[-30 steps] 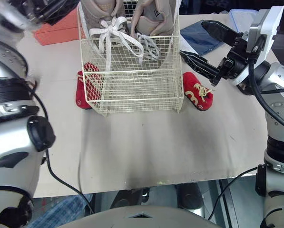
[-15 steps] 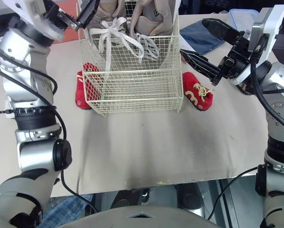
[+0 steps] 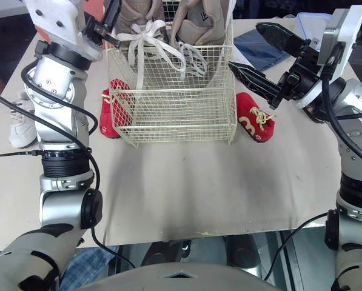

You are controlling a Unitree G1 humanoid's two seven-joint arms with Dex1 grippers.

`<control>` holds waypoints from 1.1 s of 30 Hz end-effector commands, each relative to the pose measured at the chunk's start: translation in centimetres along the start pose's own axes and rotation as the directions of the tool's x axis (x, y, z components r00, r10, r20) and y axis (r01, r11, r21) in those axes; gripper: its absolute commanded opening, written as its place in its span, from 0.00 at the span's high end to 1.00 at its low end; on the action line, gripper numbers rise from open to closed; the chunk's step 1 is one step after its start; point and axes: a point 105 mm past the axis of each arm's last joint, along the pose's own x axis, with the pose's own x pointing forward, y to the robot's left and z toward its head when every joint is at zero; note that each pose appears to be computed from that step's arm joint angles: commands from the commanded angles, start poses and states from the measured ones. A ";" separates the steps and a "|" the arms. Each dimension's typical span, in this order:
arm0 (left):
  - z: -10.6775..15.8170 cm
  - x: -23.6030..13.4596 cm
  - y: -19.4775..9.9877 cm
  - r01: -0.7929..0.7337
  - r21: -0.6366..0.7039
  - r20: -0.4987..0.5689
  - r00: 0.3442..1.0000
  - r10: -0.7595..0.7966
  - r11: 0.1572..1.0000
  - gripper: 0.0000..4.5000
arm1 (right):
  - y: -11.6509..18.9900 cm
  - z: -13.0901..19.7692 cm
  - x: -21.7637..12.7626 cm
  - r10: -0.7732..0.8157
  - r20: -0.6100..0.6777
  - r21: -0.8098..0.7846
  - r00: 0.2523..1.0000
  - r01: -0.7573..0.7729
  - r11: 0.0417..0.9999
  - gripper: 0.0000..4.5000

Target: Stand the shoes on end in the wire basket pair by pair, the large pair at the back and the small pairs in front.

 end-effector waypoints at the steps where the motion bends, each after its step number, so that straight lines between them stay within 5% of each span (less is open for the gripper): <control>1: 1.5 0.0 1.0 -0.065 0.005 0.049 0.997 0.065 0.998 0.86 | 0.1 1.8 0.0 0.010 0.050 -0.051 0.999 -0.007 0.999 0.00; 3: 1.4 -0.1 1.0 -0.070 -0.014 0.045 0.997 0.070 0.997 0.99 | 0.2 1.8 0.0 0.011 0.050 -0.051 0.999 -0.009 0.999 0.00; 11: 1.1 -1.6 0.5 -0.023 -0.164 0.025 0.999 0.028 0.986 0.99 | 0.2 1.8 0.2 0.013 0.051 -0.048 0.999 -0.011 0.999 0.00; 18: -3.5 -3.8 -0.9 0.050 -0.255 -0.229 0.967 -0.111 0.966 0.99 | 0.3 1.6 0.5 0.019 0.054 -0.039 0.998 -0.017 0.999 0.00; 24: -5.1 -5.3 -3.6 0.130 -0.367 -0.301 0.920 -0.250 0.921 0.99 | 0.4 1.6 0.7 0.023 0.060 -0.037 0.998 -0.020 0.999 0.00; 33: -5.4 -5.5 -2.3 0.079 -0.387 -0.301 0.931 -0.207 0.918 0.99 | 0.5 1.6 0.6 0.029 0.059 -0.032 0.998 -0.027 0.999 0.00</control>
